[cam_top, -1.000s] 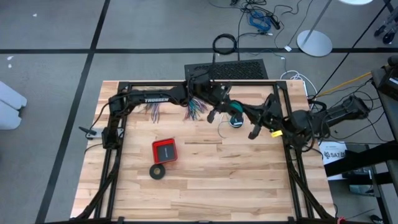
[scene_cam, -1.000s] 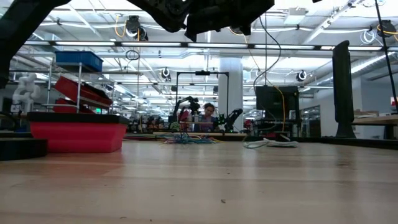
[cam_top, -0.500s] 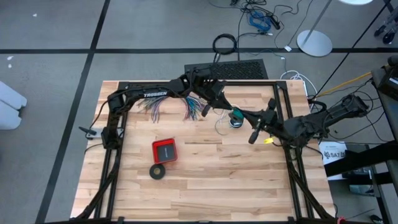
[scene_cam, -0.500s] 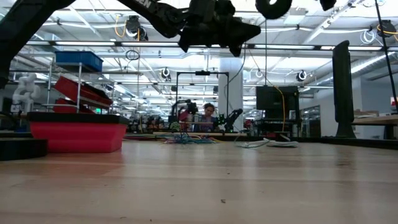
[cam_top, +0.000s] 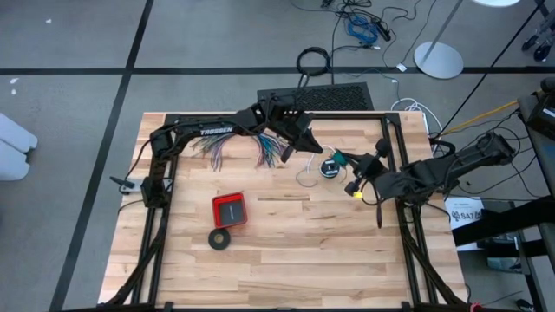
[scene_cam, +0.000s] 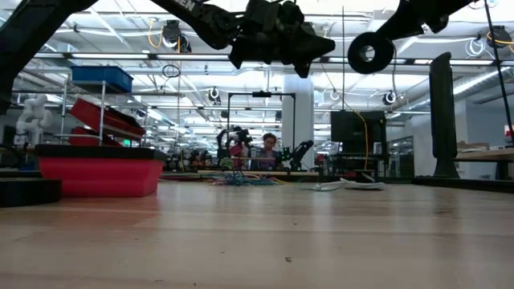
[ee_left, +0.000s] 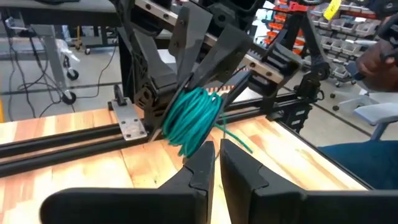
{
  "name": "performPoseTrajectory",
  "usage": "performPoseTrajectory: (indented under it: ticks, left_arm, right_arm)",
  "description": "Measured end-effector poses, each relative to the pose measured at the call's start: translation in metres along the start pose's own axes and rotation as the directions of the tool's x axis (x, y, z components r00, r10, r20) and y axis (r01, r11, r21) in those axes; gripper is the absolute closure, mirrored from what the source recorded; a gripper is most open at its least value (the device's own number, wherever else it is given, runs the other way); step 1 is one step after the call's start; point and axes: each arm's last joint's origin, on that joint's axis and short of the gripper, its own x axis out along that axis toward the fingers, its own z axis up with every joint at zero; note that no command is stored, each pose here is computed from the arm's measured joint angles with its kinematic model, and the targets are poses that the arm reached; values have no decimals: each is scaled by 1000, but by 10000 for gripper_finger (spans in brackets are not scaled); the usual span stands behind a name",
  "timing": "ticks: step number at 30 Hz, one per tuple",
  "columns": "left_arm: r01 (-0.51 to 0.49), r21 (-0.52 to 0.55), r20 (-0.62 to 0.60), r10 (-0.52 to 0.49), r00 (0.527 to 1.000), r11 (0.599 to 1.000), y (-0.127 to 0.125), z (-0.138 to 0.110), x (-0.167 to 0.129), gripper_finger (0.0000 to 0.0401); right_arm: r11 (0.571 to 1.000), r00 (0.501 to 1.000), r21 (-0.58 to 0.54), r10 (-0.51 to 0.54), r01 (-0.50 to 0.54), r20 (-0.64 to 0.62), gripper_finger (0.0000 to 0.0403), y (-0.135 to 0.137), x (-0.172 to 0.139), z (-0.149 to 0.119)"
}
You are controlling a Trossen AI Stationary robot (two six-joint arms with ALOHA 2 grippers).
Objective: Coil cords
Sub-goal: Coil the green wire onto the spool
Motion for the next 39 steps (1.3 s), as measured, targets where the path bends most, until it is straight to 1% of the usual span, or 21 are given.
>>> performPoseTrajectory:
  ticks: [5,8,10,13,15,18,20,23,25,27,29,34,37,39]
  left_arm:
    - [-30,-6,-14,30,999,1000,-2,-1,4,369]
    - [-33,-15,-24,33,999,999,-2,-2,4,369]
    - [-37,-24,-64,35,997,999,-3,-7,4,369]
    - [-67,-10,-177,64,982,998,-4,-23,4,369]
    - [-60,-12,-225,56,973,998,-6,-38,7,369]
    - [-41,-43,-261,28,965,998,-8,-60,17,363]
    - [-30,-41,-265,18,964,999,-10,-69,24,347]
    - [-17,-23,-241,11,970,1000,-12,-79,39,309]
    - [-29,-2,-218,28,976,1000,-13,-84,50,283]
    - [-45,19,-189,48,981,999,-14,-84,59,260]
    - [-79,38,-133,83,988,996,-13,-81,66,244]
    - [-119,4,53,119,992,993,-10,-77,80,233]
    - [-127,-9,92,127,988,992,-13,-82,89,232]
    - [-95,-8,108,95,990,995,-15,-88,95,232]
  right_arm:
    - [998,999,-49,-29,27,-34,403,2,9,-3]
    - [998,998,-53,-39,37,-39,403,2,11,-4]
    - [998,999,-46,-39,37,-36,403,2,11,-3]
    - [999,999,-30,-35,34,-26,403,0,9,-2]
    - [999,999,-22,-34,33,-21,403,-1,8,-1]
    - [999,999,-9,-31,31,-9,403,-2,7,1]
    - [1000,1000,-2,-28,28,5,403,-2,7,3]
    - [1000,1000,-2,-4,4,16,403,-1,7,6]
    - [1000,1000,7,1,-1,26,403,0,7,7]
    - [1000,1000,13,3,-3,31,403,0,7,8]
    - [1000,999,14,2,-2,32,403,0,7,8]
    - [1000,999,27,-2,1,41,403,0,7,9]
    - [1000,998,31,-1,0,56,403,0,7,12]
    - [1000,998,23,-1,-1,61,403,0,7,13]
